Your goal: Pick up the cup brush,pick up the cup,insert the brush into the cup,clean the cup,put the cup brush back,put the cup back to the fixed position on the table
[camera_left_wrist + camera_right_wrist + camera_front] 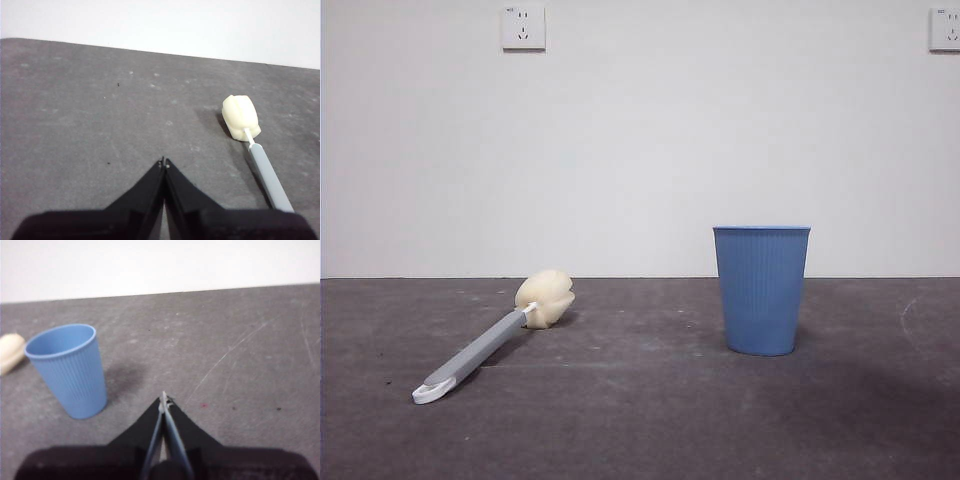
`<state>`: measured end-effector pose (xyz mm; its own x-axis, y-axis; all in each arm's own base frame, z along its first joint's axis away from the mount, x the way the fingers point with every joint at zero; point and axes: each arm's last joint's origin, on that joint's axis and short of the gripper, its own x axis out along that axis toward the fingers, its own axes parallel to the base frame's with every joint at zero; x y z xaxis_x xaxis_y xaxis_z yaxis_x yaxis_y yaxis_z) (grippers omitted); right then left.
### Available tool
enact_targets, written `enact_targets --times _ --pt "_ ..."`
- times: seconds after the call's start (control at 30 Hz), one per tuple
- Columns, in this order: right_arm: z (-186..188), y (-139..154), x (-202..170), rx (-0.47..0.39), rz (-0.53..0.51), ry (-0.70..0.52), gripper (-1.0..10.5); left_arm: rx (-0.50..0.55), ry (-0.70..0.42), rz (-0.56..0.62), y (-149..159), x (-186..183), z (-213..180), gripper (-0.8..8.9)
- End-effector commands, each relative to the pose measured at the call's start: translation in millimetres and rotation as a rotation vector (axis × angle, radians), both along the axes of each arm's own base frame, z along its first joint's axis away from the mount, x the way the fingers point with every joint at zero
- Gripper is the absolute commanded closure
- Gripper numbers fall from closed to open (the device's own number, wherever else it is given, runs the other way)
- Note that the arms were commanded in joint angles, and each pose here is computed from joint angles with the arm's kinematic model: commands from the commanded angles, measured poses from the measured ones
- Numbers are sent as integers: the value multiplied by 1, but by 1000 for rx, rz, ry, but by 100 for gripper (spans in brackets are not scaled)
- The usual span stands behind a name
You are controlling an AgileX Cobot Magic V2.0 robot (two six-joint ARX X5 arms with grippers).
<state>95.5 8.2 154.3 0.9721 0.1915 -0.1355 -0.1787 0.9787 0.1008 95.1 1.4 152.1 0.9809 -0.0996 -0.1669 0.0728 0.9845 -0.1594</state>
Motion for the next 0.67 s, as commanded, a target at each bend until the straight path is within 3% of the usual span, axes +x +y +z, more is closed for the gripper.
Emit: enact_targets --times 0.03,0.17,0.37,0.5,0.67 --pt "1 0 1 134 -12 -2 951 -30 23 4 0 -2 5 820" --pt "15 0 -1 241 -19 -13 957 -54 -7 9 0 -8 26 820" --pt "48 2 -2 247 55 -28 958 -77 -89 9 -1 -20 67 820" --pt "74 4 2 235 109 8 958 -79 -48 -16 -2 -25 88 820" --pt "109 7 7 137 199 130 958 -81 42 -116 -5 -26 114 820"
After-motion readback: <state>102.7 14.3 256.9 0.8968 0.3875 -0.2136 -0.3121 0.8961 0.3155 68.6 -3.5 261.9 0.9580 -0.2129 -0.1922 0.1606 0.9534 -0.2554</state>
